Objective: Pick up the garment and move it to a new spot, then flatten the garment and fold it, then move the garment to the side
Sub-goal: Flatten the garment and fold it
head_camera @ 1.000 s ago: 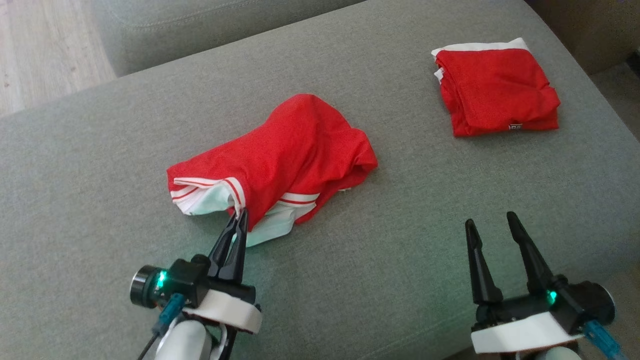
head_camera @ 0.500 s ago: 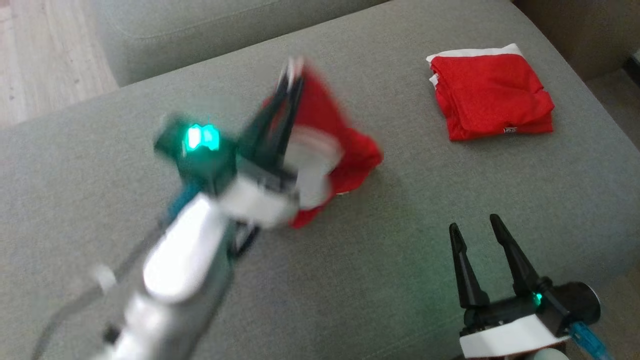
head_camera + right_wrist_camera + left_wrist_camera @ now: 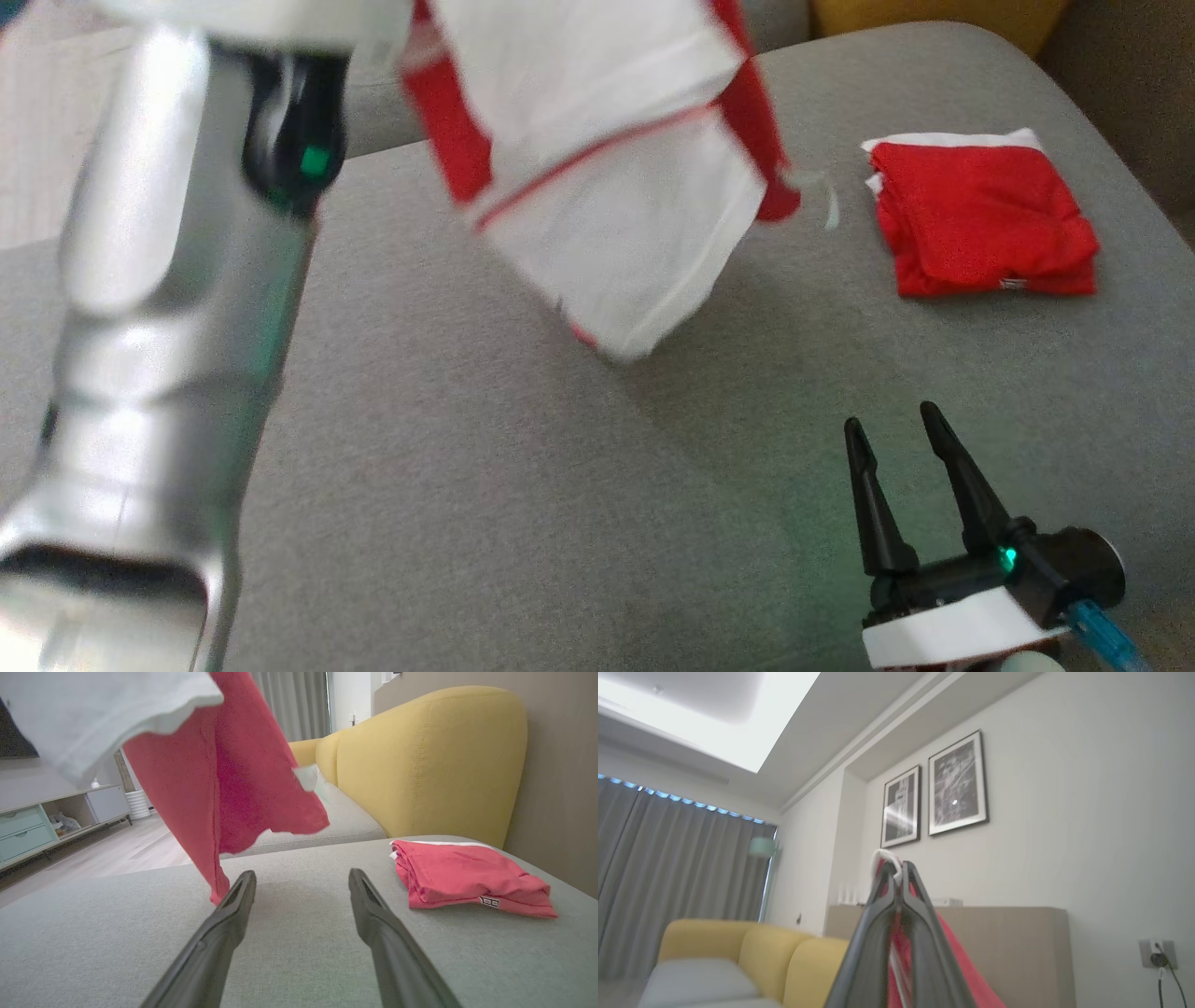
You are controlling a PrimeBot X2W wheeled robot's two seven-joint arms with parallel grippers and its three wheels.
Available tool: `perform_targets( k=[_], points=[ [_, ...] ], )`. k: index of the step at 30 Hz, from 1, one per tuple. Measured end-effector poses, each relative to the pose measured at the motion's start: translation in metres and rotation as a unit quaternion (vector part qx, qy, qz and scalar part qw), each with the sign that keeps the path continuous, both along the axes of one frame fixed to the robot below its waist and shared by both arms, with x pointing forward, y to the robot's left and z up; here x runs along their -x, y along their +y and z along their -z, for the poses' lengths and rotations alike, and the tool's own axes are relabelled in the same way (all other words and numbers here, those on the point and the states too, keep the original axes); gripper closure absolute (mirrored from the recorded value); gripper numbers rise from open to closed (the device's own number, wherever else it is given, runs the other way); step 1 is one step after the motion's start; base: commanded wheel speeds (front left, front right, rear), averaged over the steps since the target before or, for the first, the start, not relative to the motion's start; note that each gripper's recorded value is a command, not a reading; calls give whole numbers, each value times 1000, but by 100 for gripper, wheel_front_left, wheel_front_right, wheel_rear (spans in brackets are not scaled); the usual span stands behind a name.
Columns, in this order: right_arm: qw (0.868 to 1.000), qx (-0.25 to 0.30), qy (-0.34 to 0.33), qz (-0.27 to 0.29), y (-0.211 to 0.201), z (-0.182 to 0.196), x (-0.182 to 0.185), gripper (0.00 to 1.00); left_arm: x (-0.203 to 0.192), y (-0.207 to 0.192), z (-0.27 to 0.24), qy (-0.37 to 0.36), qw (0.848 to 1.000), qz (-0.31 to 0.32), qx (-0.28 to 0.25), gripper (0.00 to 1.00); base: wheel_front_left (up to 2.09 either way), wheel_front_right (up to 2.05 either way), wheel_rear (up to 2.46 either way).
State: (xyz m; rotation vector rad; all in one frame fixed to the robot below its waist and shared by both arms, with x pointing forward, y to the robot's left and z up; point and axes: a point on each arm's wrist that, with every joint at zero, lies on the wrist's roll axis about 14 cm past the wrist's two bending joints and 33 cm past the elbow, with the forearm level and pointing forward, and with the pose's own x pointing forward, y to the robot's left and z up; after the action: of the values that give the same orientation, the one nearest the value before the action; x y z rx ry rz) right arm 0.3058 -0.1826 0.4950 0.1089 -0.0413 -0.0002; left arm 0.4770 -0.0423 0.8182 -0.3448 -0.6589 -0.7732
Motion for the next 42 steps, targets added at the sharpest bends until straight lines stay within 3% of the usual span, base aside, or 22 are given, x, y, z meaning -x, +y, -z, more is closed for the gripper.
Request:
perform_targets(
  k=[2,4,7,9,11,17,18,19,25,30,38,40,42],
  points=[
    [1000,-1,0,-8,4,0,-3,0,-21,21,54,81,996,-29,-28,100,0,0,0],
    [1000,-1,1,-17,9,1,-7,0,-34,47,138,186,978,-60,-67,100,0,0,0],
    [1000,-1,9,-24,13,5,-12,0,-17,96,276,346,926,-100,-113,100,0,0,0],
    [999,-2,17,-30,15,10,-15,0,4,126,339,411,894,-123,-131,100,0,0,0],
    [999,-3,23,-37,20,14,-20,0,13,149,367,441,877,-143,-123,100,0,0,0],
    [999,-1,26,-45,23,17,-34,0,-3,173,369,419,882,-181,-115,100,0,0,0],
    [999,0,28,-47,24,18,-35,0,-7,176,367,414,884,-188,-111,64,0,0,0],
    [998,-1,33,-50,25,21,-37,0,-15,181,361,411,885,-200,-92,0,0,0,0],
    [997,2,39,-60,31,25,-42,0,-25,184,324,335,901,-253,-111,0,0,0,0],
    [997,4,39,-72,37,27,-47,0,8,165,328,315,902,-267,-127,0,0,0,0],
    [996,4,42,-84,45,29,-52,0,73,95,384,389,899,-137,-147,0,0,0,0],
    [995,7,44,-85,45,30,-52,0,84,83,399,415,890,-109,-153,0,0,0,0],
    [995,7,45,-84,44,31,-51,0,94,75,417,460,871,-86,-146,0,0,0,0]
  ],
)
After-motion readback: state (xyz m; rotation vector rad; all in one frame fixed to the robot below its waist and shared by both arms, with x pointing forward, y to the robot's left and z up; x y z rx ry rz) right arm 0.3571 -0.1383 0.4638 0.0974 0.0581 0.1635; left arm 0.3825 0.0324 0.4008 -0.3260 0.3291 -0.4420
